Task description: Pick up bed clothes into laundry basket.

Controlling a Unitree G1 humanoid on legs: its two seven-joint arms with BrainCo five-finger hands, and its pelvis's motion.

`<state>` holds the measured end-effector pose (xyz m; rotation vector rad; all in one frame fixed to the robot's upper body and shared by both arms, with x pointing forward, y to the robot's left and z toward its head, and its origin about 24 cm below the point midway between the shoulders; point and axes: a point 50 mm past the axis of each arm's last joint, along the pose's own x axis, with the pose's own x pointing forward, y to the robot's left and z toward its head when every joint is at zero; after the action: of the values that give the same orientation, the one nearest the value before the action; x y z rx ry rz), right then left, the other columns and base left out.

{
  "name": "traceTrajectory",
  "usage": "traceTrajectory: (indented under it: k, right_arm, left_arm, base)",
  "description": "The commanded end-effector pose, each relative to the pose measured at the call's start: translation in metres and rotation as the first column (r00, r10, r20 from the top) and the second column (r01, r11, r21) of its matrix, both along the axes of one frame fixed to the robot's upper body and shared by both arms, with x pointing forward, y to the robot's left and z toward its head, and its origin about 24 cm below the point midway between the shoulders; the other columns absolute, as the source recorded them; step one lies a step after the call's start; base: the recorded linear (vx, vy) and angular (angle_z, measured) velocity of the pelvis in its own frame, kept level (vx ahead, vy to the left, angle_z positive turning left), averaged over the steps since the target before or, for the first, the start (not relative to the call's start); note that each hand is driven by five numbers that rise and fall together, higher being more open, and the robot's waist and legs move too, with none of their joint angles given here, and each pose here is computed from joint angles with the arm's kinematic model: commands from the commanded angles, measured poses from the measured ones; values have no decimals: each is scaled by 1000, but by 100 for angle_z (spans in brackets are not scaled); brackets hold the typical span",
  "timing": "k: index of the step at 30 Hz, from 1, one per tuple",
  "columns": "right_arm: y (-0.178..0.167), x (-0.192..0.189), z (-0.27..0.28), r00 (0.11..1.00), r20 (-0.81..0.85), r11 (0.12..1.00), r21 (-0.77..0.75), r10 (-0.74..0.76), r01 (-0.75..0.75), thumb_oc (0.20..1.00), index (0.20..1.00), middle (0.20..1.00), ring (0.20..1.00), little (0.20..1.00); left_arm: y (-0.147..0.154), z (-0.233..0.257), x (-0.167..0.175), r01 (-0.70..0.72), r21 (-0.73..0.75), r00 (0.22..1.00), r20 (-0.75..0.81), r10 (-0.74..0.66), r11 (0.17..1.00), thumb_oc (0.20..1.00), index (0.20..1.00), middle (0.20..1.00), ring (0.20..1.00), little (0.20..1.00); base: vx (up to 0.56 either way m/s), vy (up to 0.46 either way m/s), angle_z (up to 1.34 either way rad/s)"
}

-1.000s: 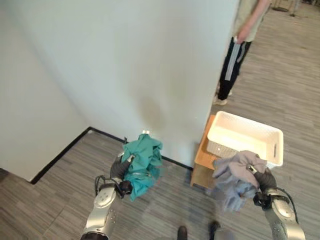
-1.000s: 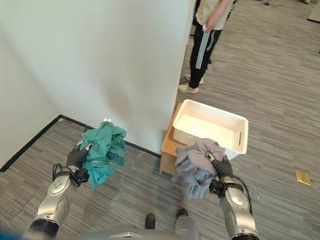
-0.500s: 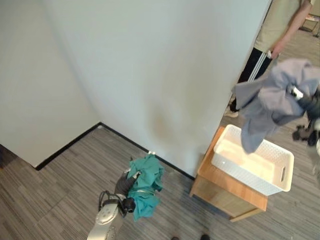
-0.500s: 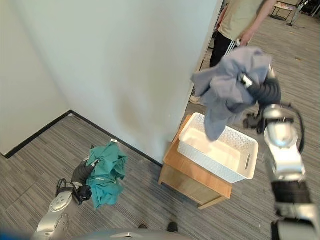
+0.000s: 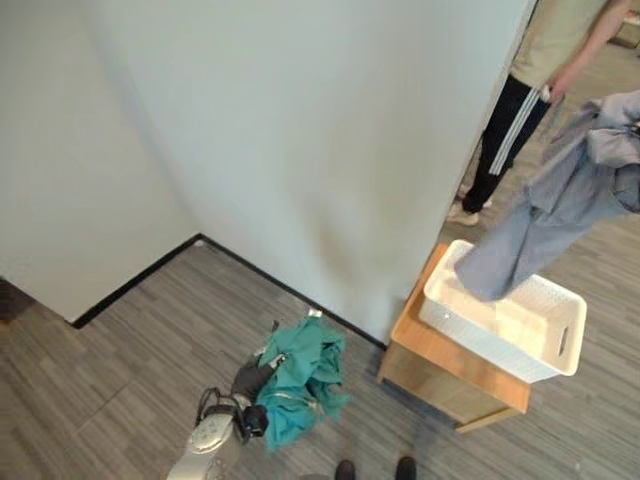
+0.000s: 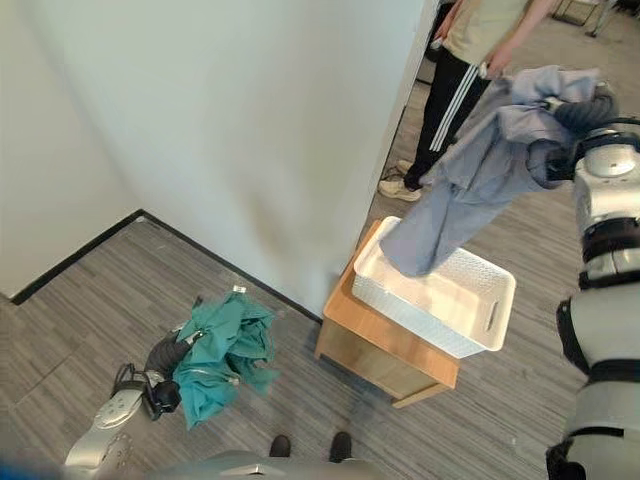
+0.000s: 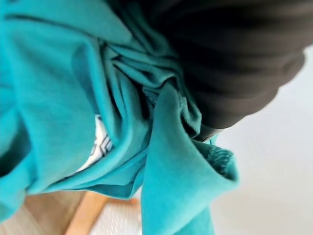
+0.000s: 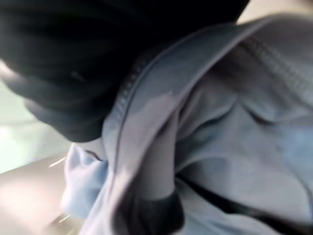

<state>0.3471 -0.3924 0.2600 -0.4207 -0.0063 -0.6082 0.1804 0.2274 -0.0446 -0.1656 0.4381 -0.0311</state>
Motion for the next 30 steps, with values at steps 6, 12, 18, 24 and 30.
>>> traceTrajectory:
  k: [6,12,18,24,30]
  right_arm:
    - [28,14,42,992,100,992,-103,83,-73,200,200,200,200,200]
    - [61,35,-11,978,-6,975,-72,209,-209,200,200,200,200,200]
    - [78,39,-64,962,-81,965,15,261,-260,200,200,200,200,200]
    - [46,24,-90,993,-90,979,196,81,-63,200,200,200,200,200]
    - [17,6,-90,997,-69,954,294,-40,58,200,200,200,200,200]
  left_arm:
    - [-11,19,18,33,-27,993,112,-30,999,200,200,200,200,200]
    - [-24,18,22,61,-50,992,114,-55,997,200,200,200,200,200]
    - [-29,22,27,64,-49,990,132,-57,997,200,200,200,200,200]
    - [-28,25,29,68,-36,988,138,-62,997,200,200,200,200,200]
    - [-27,27,32,49,-36,988,146,-44,998,200,200,200,200,200]
  base:
    - [-32,-10,1]
    - [-32,-9,0]
    - [-55,-9,-3]
    - [-22,3,-3]
    - [5,2,-1]
